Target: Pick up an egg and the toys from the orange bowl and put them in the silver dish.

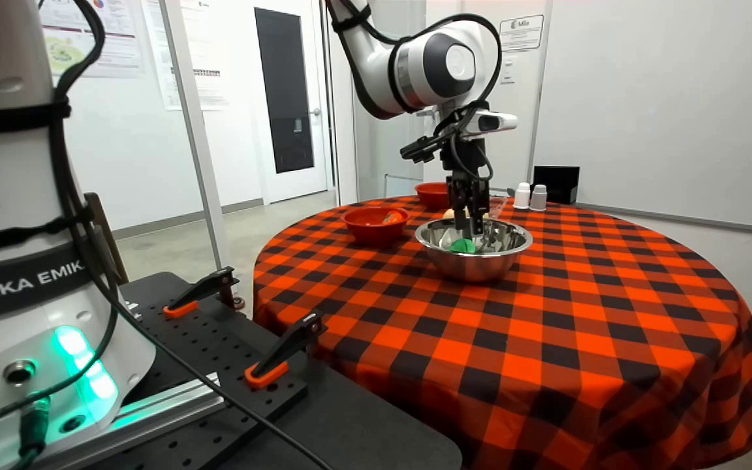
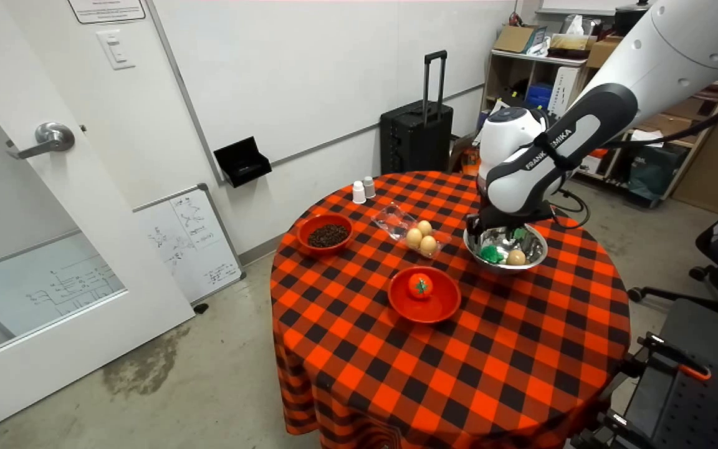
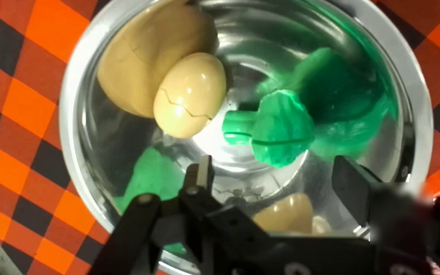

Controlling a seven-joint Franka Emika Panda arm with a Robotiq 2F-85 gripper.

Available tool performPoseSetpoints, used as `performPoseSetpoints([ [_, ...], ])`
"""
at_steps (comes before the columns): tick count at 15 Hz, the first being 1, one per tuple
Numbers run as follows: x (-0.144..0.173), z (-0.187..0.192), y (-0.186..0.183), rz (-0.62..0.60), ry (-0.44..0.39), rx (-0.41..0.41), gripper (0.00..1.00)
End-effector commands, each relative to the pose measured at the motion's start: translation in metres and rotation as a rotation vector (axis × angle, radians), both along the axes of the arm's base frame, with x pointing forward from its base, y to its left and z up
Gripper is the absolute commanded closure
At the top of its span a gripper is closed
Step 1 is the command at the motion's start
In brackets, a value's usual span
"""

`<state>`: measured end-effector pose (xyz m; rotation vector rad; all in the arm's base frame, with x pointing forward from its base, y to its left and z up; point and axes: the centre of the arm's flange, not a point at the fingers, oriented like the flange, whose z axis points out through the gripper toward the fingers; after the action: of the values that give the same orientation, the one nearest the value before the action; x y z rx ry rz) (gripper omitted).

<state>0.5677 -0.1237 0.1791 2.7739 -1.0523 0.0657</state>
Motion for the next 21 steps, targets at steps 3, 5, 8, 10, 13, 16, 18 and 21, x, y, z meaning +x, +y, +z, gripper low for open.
performPoseSetpoints([
  [3,-0.003,0.008,0.003,0.047,-0.027,-0.005,0.00],
  [5,-0.014,-0.032,-0.020,0.076,-0.045,0.014,0.00],
  [8,-0.030,-0.029,-0.028,0.139,-0.074,0.032,0.00],
  [10,-0.032,0.031,-0.007,0.187,-0.085,0.041,0.00],
  [13,-0.029,0.076,0.008,0.259,-0.121,0.049,0.00],
  [16,-0.028,0.131,0.030,0.327,-0.158,0.066,0.00],
  [18,-0.031,0.161,0.041,0.371,-0.166,0.078,0.00],
  [21,-0.034,0.188,0.056,0.425,-0.158,0.097,0.00],
])
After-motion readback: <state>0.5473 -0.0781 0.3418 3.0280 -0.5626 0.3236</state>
